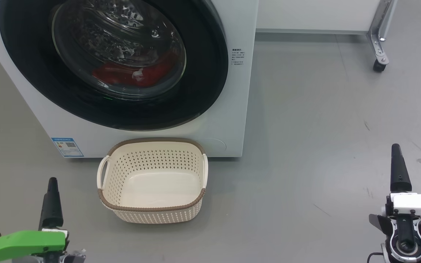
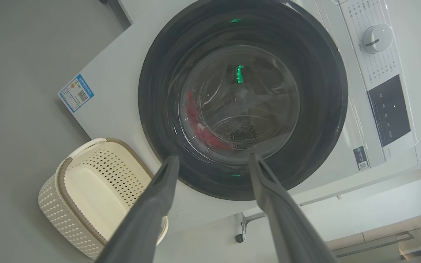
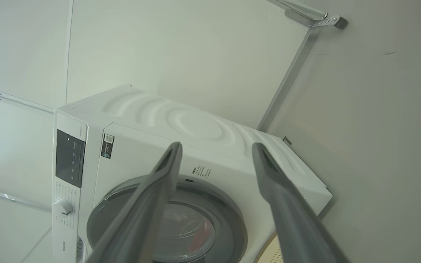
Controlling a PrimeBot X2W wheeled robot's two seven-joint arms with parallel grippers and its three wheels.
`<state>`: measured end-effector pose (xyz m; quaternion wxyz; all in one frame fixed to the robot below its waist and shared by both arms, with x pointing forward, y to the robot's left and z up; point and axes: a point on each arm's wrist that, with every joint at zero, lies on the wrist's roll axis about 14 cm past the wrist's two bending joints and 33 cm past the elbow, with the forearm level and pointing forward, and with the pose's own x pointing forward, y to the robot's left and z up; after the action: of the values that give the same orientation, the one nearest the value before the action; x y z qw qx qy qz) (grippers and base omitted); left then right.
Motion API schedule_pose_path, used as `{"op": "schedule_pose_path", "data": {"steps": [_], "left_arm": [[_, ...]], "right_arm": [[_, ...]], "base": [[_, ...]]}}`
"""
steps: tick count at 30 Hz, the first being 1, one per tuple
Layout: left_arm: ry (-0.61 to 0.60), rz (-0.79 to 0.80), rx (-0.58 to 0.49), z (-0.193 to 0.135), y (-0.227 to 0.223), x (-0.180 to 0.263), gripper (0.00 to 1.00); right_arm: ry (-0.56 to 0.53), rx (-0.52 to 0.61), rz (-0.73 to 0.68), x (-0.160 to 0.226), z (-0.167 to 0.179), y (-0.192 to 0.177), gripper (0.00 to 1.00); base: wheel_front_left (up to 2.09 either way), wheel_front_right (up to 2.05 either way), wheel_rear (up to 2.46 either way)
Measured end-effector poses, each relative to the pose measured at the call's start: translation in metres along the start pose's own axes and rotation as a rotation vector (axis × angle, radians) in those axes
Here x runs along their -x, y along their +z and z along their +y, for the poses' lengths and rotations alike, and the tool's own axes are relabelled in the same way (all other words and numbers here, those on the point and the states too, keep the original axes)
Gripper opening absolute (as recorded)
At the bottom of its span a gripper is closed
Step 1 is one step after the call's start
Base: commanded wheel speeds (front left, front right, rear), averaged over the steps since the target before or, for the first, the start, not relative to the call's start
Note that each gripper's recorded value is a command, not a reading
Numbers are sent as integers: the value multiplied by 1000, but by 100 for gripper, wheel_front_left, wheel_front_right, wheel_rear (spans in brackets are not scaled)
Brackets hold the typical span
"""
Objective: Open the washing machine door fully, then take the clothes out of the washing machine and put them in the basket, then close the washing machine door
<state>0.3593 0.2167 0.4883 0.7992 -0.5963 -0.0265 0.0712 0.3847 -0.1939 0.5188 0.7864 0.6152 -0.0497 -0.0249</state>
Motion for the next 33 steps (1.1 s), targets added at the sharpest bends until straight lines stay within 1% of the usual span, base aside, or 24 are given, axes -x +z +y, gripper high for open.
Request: {"op": "schedule_pose_path", "data": {"steps": [3,6,7,10,14,16,20,28,31,33], "left_arm": [[-13,-17,-32,-4,4,0,100],[-33,-35,-90,-9,10,0,100],[-46,-30,-131,-13,8,0,100],[-65,-27,-163,-18,4,0,100],[-74,-39,-184,-21,5,1,100],[-82,-41,-212,-22,5,1,100],[-101,-31,-309,-26,0,1,100],[-149,-23,-459,-35,-7,3,100],[-176,-16,-557,-39,-9,4,100],[-190,-23,-611,-41,-7,4,100]], "right_arm": [[7,37,-10,-1,2,2,100],[20,59,-5,-1,5,0,100],[28,69,-8,-2,8,0,100],[18,82,-11,-2,7,-1,100],[25,138,-1,-2,9,-7,100],[33,165,-1,-3,12,-8,100],[53,237,8,-2,17,-13,100],[101,364,18,-2,29,-23,100],[114,404,15,-2,33,-25,100],[126,450,12,-2,36,-27,100]], "base": [[0,0,0],[0,0,0],[0,0,0],[0,0,0],[0,0,0],[0,0,0],[0,0,0],[0,0,0],[0,0,0],[0,0,0]]}}
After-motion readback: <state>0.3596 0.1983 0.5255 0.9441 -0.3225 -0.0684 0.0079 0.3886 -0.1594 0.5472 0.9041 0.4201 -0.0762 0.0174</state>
